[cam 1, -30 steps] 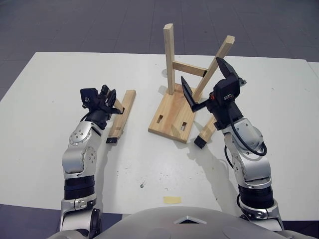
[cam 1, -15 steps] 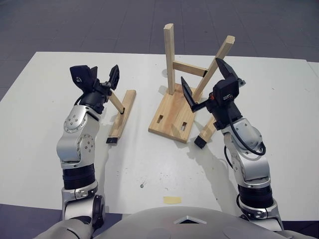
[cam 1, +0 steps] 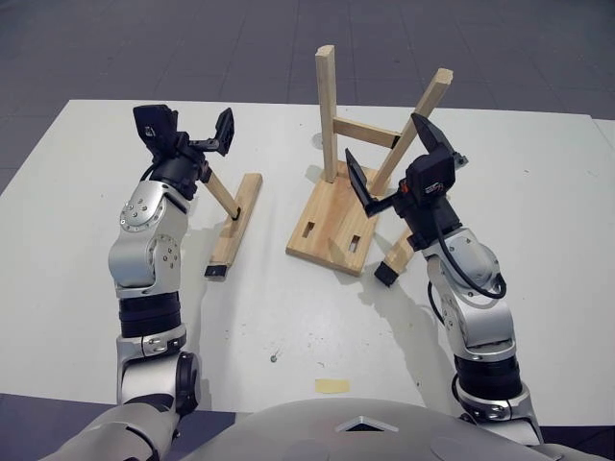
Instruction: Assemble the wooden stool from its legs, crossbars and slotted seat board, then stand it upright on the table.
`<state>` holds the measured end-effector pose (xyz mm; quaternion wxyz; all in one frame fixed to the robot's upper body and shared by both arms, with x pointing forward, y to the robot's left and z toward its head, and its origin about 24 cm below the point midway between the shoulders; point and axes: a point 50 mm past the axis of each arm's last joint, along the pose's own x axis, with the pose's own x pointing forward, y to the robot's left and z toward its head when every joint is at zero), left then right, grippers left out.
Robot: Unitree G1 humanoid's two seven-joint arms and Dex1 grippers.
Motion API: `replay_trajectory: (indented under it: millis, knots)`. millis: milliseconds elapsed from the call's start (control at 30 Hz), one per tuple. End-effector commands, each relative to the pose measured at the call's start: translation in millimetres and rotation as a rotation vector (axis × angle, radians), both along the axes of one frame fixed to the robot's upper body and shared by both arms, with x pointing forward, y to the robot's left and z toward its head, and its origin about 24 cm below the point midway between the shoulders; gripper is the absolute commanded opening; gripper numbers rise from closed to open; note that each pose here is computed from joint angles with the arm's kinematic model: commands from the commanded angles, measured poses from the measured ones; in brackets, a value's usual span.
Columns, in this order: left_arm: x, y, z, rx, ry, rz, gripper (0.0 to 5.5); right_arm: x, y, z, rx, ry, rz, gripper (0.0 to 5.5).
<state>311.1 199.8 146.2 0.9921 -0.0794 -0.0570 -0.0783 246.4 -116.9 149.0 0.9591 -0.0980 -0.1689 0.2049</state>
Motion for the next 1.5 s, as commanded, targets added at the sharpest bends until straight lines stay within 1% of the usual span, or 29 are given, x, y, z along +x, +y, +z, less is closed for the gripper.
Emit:
replay_trajectory:
  millis: [33,133,300,367,400,433,467,533,633,700,733,833,933,1100,1200,1300,1433,1500]
  knots:
    - [4,2,12,0.004,-0.044,0.014,5.38,1,0,1,0.003,-0.007,-0.005,5.40]
    - [8,3,37,0.015,-0.121,0.013,5.38,1,0,2,0.004,-0.009,-0.007,5.40]
    - [14,8,104,0.019,-0.326,0.014,5.38,2,0,4,0.007,-0.015,-0.009,5.40]
    - [15,11,113,0.000,-0.345,0.016,5.38,2,1,4,0.012,-0.015,-0.007,5.40]
    - [16,10,109,-0.006,-0.327,0.009,5.38,1,1,4,0.013,-0.015,-0.006,5.40]
    - [18,9,99,-0.003,-0.287,0.000,5.38,1,1,4,0.013,-0.014,-0.006,5.40]
    - [21,4,76,0.011,-0.183,-0.026,5.38,1,1,3,0.012,-0.013,-0.007,5.40]
    - [21,-3,24,0.039,0.026,-0.043,5.38,0,1,1,0.008,-0.006,-0.008,5.40]
    - [3,-7,-58,0.040,0.334,-0.035,5.38,0,0,0,0.013,0.003,-0.008,5.40]
    - [-10,-9,-89,0.045,0.451,-0.032,5.38,-1,-1,1,0.017,0.001,-0.011,5.40]
    - [-12,-10,-92,0.014,0.466,-0.028,5.38,-1,-2,2,0.021,0.001,-0.015,5.40]
    - [-7,-17,-79,-0.018,0.412,-0.049,5.38,-2,-4,2,0.033,0.000,-0.026,5.40]
    - [-4,-19,-68,-0.035,0.368,-0.055,5.38,-3,-1,1,0.036,0.006,-0.015,5.40]
    - [-1,-15,-59,-0.014,0.340,-0.053,5.38,-6,3,0,0.052,0.011,-0.020,5.40]
    - [1,-9,-44,-0.005,0.288,-0.044,5.38,-6,3,0,0.054,0.009,-0.022,5.40]
    - [3,-7,-16,-0.032,0.197,-0.071,5.38,-6,4,0,0.050,0.008,-0.018,5.40]
    - [-3,9,38,-0.038,0.045,-0.077,5.38,-10,5,-4,0.043,0.024,-0.005,5.40]
    - [-8,11,55,-0.023,0.009,-0.091,5.38,-12,5,-6,0.044,0.033,-0.004,5.40]
